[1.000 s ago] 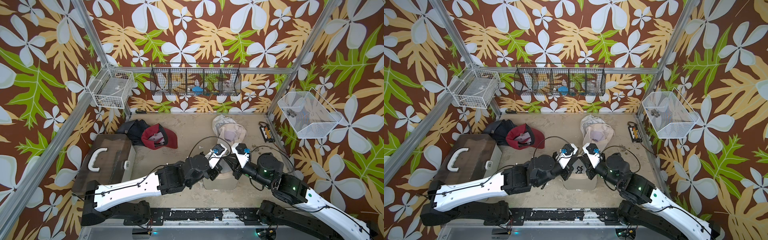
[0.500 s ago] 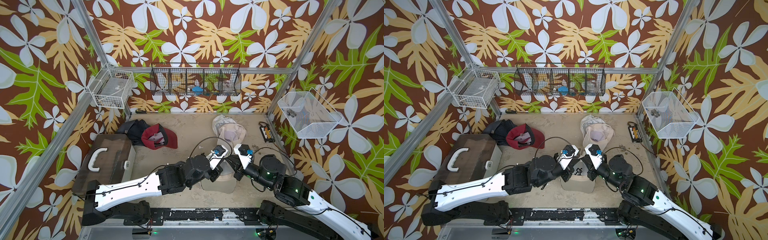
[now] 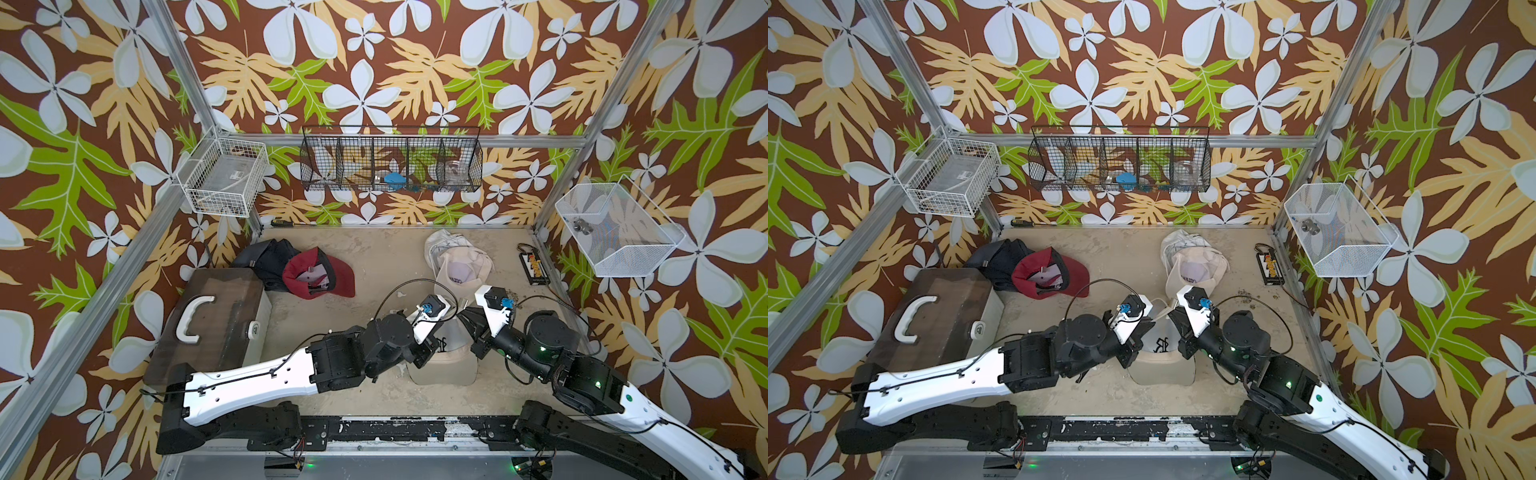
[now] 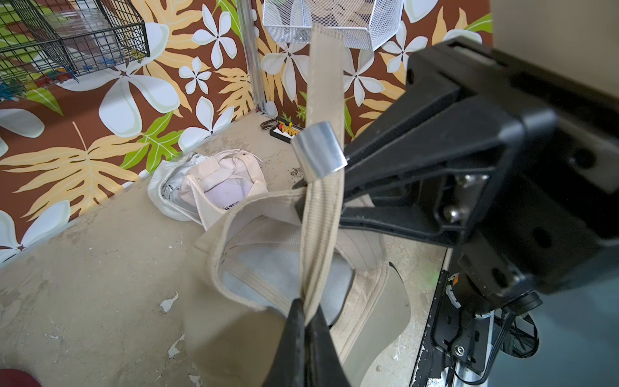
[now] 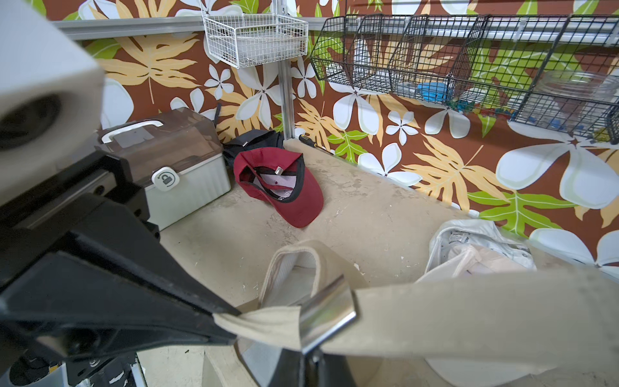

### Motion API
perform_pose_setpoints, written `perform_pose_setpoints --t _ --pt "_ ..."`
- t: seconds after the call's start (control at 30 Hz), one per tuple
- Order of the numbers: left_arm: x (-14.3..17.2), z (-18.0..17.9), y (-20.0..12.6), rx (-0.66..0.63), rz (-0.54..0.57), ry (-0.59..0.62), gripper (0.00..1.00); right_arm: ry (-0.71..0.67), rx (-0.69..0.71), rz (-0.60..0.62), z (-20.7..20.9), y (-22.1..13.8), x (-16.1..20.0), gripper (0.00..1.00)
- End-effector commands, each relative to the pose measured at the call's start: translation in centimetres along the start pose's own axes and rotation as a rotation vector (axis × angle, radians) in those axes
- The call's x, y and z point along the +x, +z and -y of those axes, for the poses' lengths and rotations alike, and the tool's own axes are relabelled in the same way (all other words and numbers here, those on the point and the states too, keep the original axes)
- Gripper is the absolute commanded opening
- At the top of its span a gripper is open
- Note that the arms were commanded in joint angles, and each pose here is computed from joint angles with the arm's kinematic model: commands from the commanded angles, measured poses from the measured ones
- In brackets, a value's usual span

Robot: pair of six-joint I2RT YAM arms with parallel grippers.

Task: Open the adjustable buckle of the baseball cap
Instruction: Pull the adjustable strap on the baseball cap.

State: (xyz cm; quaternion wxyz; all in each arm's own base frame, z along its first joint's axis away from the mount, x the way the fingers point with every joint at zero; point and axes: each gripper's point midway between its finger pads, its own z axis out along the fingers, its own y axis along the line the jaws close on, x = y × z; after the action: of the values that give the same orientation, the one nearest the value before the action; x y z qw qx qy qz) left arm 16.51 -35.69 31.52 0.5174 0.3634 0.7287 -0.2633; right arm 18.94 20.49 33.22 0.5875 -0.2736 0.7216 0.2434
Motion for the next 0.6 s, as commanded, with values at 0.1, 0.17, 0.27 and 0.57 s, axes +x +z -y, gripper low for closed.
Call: perform_pose_setpoints --t 0.1,0.17,0.27,0.57 --pt "0.06 -0.33 -0.49 -0.009 0.002 -0.014 0.00 0.021 0.032 0.050 0.56 -0.29 -1.49 0.00" --pt "0.09 -0.45 -0.61 -0.014 0.001 -0.012 0.00 0.021 0.033 0.051 0.58 -0.36 -1.55 0.00" --pt "0.05 -0.62 -0.76 -0.021 0.003 -0.010 0.00 0.019 0.038 0.050 0.66 -0.38 -1.59 0.00" --pt "0.03 -0.91 -1.05 -0.032 0.006 -0.007 0.00 0.015 0.048 0.052 0.86 -0.53 -1.67 0.00"
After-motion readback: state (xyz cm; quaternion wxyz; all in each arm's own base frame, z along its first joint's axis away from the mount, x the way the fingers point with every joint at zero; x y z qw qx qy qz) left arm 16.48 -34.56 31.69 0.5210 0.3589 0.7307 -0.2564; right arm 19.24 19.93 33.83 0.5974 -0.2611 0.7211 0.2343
